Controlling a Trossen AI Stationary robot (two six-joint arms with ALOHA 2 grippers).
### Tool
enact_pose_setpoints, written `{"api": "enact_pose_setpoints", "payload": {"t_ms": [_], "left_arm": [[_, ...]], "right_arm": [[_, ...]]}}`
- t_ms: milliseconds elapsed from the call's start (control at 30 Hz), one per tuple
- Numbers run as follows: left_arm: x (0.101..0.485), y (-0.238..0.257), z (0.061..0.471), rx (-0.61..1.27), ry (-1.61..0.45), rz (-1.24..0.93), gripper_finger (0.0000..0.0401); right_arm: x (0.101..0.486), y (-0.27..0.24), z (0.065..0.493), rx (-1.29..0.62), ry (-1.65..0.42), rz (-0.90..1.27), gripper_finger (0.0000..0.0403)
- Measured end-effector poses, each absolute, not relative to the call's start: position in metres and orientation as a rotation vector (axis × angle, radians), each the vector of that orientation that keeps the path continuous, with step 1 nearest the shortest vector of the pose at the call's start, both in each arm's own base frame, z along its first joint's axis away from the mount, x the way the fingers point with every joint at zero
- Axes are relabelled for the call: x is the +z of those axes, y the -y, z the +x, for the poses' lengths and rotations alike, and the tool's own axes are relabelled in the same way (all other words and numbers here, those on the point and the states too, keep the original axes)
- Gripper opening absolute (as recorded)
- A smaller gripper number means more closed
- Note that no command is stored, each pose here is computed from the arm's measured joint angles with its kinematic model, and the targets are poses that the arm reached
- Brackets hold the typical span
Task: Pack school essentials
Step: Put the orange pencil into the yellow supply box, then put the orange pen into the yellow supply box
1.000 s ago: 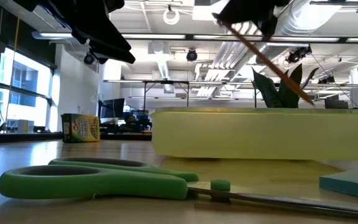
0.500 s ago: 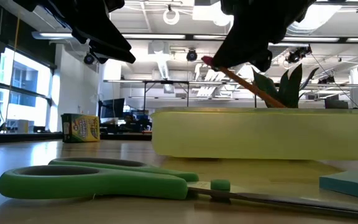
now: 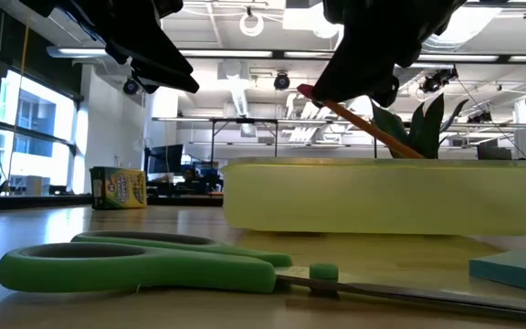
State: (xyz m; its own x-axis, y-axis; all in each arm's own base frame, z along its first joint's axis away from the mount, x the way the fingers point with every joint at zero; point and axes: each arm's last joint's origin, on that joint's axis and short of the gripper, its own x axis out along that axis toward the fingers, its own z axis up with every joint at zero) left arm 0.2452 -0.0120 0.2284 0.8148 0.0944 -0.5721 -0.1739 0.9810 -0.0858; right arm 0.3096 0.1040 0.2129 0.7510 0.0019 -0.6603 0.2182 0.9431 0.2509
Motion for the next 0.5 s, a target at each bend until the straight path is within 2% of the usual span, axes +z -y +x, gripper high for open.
{"api": "enact_pose_setpoints", "payload": {"t_ms": [267,500], "left_arm": [[0.2284,0.012,0.2452,0.144,-0.602,-0.137,0.0174],[0.2284,0.012,0.2452,0.144,-0.603,-0.136,0.0174]], "right_arm": [[0.2129,-0.1039,0.3096,-0.114,-0.715,0.302,0.0117],[0.2128,-0.1045,0.3094,-0.098,-0.722,0.307,0.0135]]}}
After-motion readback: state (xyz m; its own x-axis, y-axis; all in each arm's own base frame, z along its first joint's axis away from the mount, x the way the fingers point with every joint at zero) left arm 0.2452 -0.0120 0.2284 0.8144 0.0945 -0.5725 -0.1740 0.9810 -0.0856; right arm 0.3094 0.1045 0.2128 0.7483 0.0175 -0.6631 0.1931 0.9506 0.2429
